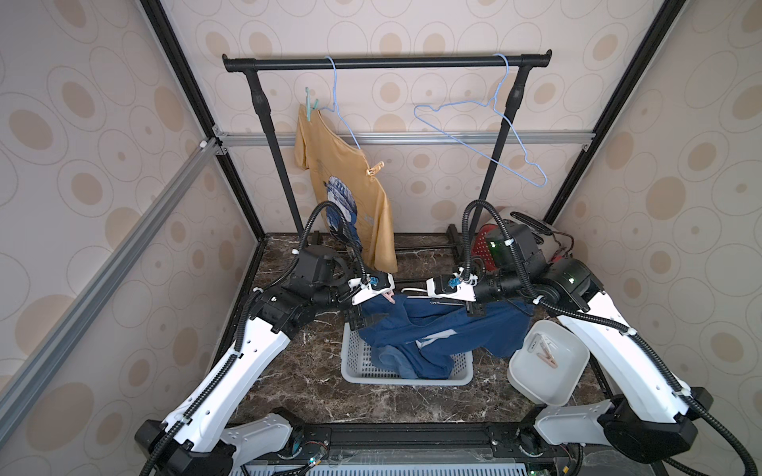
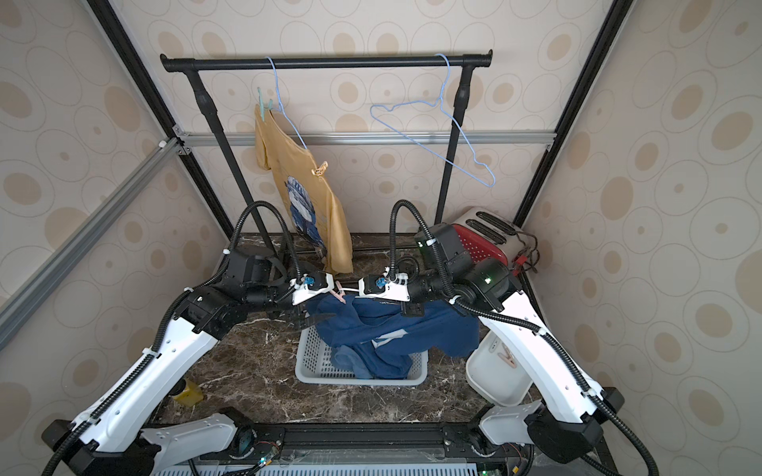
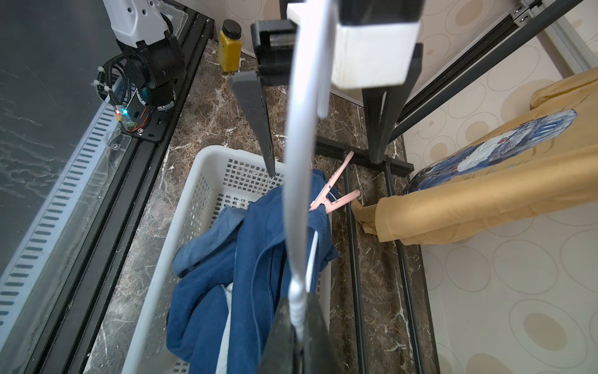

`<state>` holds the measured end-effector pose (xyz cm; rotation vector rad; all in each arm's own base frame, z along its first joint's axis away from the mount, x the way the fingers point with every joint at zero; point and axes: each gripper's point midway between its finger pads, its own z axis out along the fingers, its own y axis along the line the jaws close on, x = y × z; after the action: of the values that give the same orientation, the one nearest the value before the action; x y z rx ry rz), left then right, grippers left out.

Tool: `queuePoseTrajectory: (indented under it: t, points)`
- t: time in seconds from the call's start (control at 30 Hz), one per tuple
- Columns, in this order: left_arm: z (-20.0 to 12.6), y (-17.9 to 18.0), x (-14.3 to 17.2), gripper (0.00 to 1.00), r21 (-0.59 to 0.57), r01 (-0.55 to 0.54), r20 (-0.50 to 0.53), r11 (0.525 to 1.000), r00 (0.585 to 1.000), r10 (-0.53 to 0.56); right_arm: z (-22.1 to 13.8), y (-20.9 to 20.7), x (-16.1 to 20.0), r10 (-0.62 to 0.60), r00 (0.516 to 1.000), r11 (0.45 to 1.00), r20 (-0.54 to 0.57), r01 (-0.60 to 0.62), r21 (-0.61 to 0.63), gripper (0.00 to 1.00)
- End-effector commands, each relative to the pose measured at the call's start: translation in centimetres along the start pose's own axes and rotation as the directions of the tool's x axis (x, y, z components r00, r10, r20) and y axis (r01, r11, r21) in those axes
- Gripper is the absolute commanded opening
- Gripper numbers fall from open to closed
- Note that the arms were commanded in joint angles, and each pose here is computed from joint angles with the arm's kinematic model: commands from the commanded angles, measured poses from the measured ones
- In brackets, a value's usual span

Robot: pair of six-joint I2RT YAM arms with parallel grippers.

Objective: Remove the clothespins securing t-shirts to the hanger
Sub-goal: Remove the clothespin from the hanger.

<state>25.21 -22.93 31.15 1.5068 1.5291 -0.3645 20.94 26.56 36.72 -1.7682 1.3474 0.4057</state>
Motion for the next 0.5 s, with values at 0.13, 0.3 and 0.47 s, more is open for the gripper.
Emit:
queuePoseTrajectory:
  t: [0.13, 0.3, 0.47]
  points:
    - [1.0, 0.3, -1.0, 0.95, 0.053, -0.084, 0.062, 0.995, 0.995, 0.080, -0.4, 0.0, -0.6, -0.085, 0.996, 0.996, 0.023, 0.085, 0.020, 0.00]
    - [1.9, 0.5, -0.7, 0.94, 0.071, -0.096, 0.072, 0.993, 0.993, 0.091, -0.2, 0.1, -0.6, -0.098, 0.995, 0.995, 0.026, 0.097, 0.016, 0.00]
    - [2.3, 0.6, -0.4, 0.93, 0.093, -0.100, 0.074, 0.991, 0.993, 0.093, -0.3, 0.2, -0.9, -0.111, 0.993, 0.994, 0.032, 0.110, 0.022, 0.00]
